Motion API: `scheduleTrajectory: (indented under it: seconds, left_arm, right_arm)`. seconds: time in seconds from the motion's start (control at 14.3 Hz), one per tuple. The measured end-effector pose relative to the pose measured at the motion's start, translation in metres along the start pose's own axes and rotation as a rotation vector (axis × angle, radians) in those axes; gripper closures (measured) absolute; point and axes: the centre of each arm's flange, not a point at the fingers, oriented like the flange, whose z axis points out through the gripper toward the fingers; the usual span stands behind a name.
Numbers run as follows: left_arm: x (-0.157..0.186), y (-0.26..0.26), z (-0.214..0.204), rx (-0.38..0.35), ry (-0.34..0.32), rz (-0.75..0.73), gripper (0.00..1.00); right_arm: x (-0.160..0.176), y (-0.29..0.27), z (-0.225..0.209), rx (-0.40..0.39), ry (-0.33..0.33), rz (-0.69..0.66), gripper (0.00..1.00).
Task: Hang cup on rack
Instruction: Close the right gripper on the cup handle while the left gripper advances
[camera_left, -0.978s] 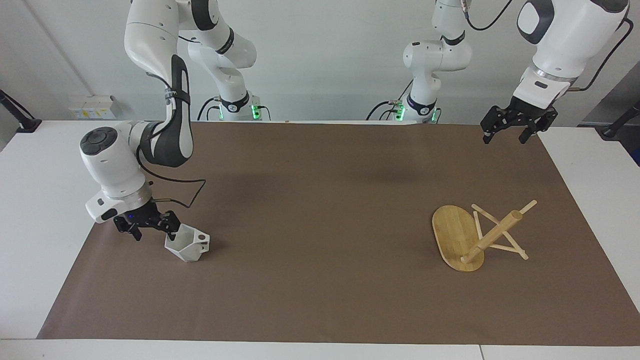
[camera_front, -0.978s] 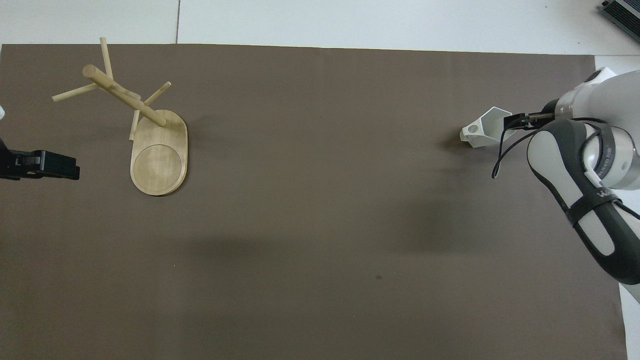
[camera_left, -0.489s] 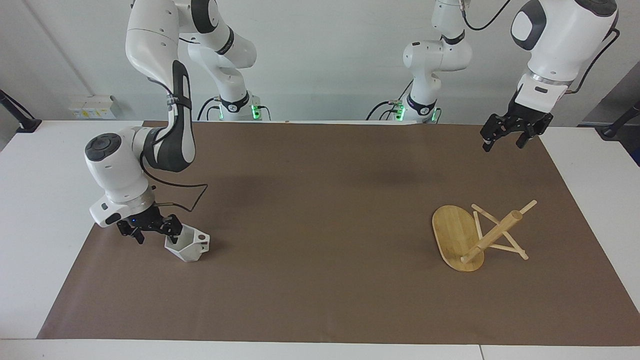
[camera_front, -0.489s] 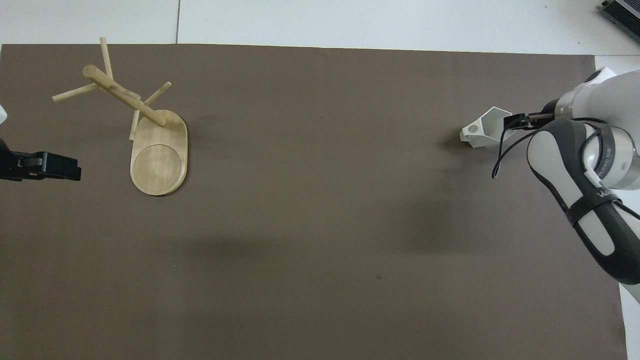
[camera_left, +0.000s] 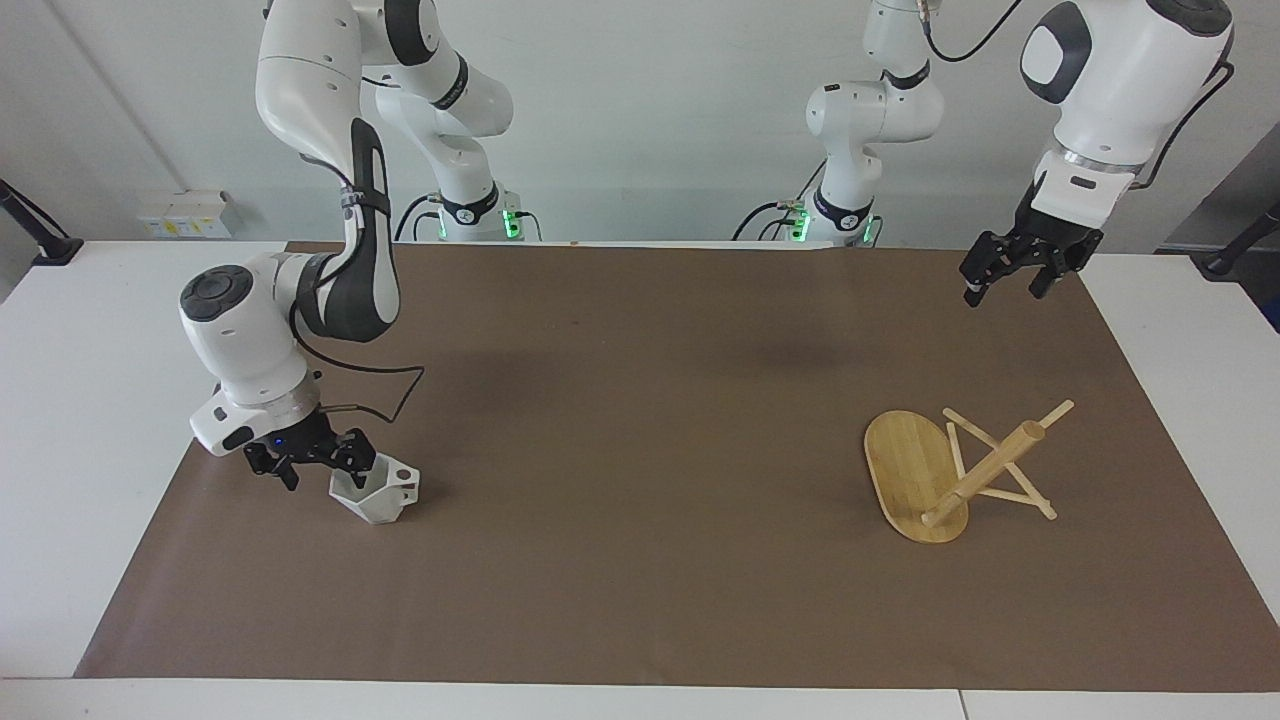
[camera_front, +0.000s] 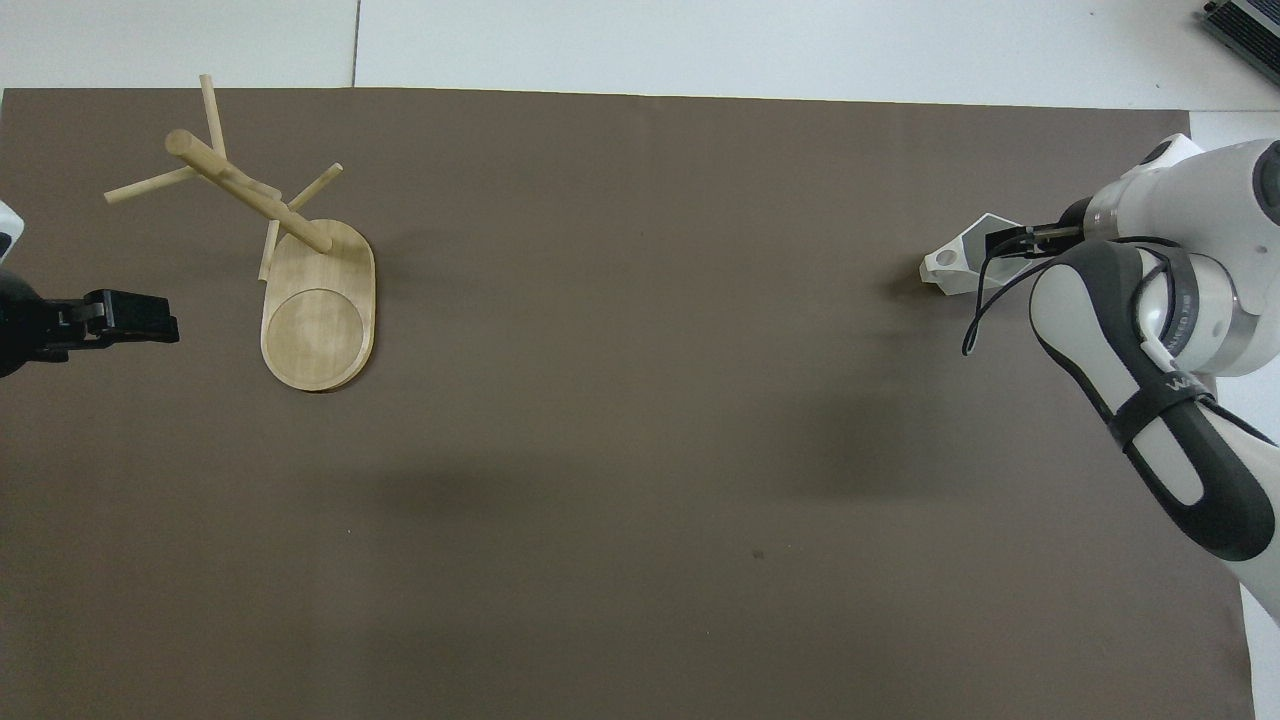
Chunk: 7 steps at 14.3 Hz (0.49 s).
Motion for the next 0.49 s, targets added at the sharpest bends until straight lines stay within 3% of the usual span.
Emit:
scheduleTrajectory:
  seconds: [0.28, 0.49]
  left_arm:
    - [-0.0001, 0.0, 0.0002, 0.0, -0.001, -0.001, 0.0]
    - [-0.0001, 0.0, 0.0003, -0.001, -0.001, -0.002, 0.0]
  right_arm:
    - [0.0003, 0.0001, -0.0005, 0.0, 0.001, 0.0, 0.11]
    - [0.0003, 0.0002, -0.0005, 0.0, 0.001, -0.002, 0.25]
